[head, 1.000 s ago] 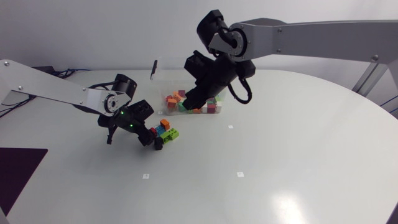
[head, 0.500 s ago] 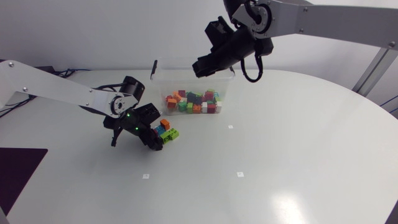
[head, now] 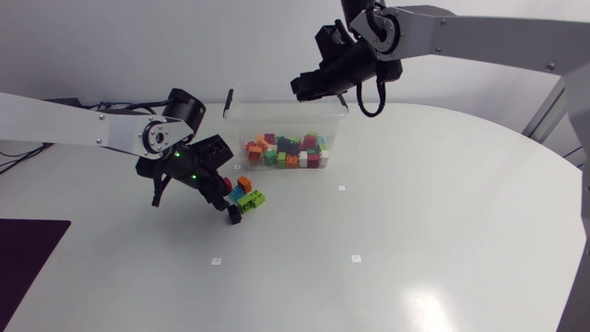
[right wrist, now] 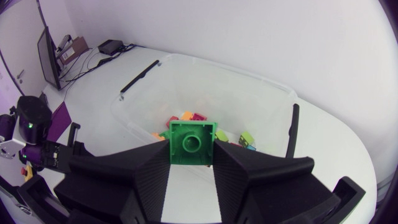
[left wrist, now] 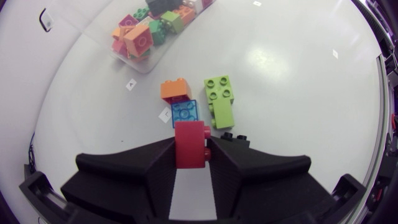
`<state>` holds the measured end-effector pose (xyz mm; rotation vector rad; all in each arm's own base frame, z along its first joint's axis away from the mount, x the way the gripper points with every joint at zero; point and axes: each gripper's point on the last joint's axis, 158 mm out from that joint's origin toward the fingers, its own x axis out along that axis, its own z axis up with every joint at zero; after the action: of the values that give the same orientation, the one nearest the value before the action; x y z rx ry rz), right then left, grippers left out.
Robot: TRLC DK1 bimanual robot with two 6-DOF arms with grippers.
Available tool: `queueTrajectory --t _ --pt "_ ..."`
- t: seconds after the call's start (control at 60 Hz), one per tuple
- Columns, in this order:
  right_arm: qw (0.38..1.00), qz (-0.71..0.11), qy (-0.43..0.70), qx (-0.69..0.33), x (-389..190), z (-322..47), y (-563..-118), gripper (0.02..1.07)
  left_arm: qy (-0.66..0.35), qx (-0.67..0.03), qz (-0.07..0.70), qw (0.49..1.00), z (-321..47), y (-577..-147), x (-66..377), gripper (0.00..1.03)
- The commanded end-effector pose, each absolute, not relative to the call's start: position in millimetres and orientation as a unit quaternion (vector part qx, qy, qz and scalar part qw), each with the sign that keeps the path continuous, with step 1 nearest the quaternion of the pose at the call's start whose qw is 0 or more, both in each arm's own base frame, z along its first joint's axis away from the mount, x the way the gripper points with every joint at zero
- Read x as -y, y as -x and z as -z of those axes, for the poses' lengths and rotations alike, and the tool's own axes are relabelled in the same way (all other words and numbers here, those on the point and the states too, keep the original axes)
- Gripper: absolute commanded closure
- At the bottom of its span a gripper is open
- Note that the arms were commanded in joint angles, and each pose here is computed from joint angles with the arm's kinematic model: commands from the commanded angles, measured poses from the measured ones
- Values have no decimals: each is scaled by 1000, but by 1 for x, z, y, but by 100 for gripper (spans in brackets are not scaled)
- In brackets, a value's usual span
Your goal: Place the duplo bricks in the container
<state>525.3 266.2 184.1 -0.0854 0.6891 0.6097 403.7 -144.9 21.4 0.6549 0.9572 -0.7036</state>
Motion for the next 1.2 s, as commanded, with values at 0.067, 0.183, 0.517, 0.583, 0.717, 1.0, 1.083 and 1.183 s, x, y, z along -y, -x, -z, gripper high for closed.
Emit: queueTrajectory --t 0.067,0.183,0.517,0.583,0.717,1.0,1.083,1.183 --pt "907 -265 21 -325 -254 -176 -550 79 -306 -414 327 792 -59 -408 157 76" --pt "911 -252 23 -325 -251 -167 -560 78 -305 -400 327 800 -81 -409 163 76" --pt "913 -230 32 -336 -240 -150 -569 25 -270 -351 310 841 -141 -428 183 76" --pt "914 -230 34 -332 -238 -157 -566 14 -257 -340 304 852 -152 -435 187 76" --pt "918 -232 35 -321 -235 -174 -560 14 -230 -314 293 873 -175 -452 197 76" --pt "913 -240 37 -329 -229 -179 -526 14 -171 -275 280 904 -200 -496 216 76" --pt "910 -246 40 -333 -230 -175 -514 14 -160 -269 277 909 -199 -508 221 76" --pt "905 -256 47 -338 -236 -169 -500 14 -147 -266 279 911 -195 -520 226 76"
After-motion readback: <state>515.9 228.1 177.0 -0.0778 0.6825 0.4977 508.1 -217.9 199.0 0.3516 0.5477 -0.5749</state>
